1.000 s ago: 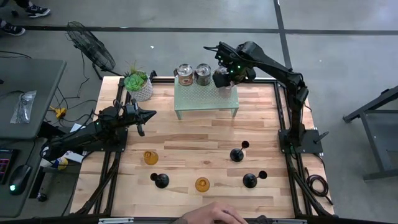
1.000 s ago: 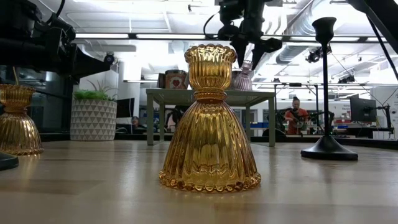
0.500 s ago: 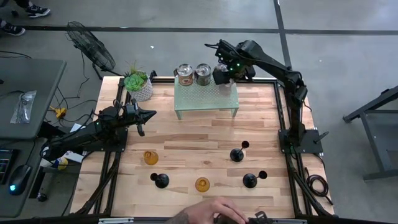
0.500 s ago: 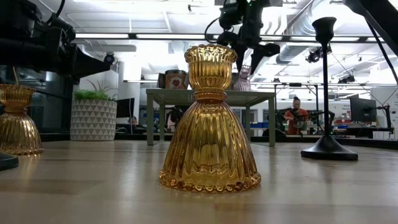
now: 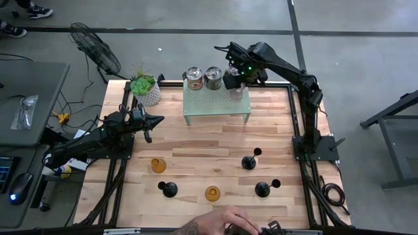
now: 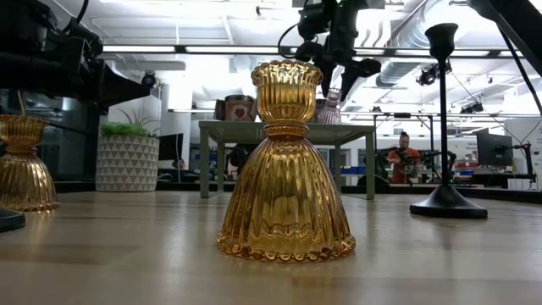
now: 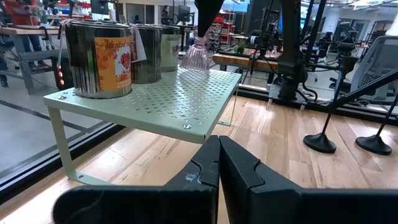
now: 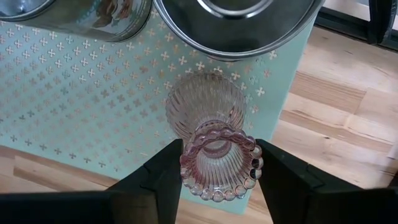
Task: Pick & Place candle stick holders
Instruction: Put the pink glass candle holder on the shelf
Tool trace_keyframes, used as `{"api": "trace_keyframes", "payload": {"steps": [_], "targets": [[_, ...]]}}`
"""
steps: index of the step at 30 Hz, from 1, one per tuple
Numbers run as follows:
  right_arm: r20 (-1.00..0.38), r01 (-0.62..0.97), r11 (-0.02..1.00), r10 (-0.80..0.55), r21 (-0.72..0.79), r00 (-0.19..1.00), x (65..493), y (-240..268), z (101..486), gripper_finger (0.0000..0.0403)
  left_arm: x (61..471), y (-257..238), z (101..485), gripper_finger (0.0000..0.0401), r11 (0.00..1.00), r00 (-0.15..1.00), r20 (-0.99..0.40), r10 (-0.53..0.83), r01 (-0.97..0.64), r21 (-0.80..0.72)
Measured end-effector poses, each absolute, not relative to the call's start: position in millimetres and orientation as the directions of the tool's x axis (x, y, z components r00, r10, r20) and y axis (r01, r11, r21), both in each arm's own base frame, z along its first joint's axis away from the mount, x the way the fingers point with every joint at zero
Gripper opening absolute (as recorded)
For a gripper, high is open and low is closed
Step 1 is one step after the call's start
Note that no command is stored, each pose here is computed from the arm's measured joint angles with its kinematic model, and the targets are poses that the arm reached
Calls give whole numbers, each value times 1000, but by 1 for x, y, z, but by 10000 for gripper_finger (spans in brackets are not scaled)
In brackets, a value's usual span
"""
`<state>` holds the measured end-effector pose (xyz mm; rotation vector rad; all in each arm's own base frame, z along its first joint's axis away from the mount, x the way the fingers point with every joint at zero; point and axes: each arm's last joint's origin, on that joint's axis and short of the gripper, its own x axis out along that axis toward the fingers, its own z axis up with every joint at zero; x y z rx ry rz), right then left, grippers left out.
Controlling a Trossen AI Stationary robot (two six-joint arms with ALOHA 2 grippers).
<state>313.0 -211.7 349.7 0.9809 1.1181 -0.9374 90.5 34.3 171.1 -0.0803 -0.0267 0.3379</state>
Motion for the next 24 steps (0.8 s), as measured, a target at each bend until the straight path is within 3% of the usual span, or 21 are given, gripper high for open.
{"api": "trace_keyframes", "payload": {"steps": [24], "targets": [[-960,946,281,-178,162,217,317,-216,353,231,91,34,171,0,940,943,13,332,-330,-83]]}}
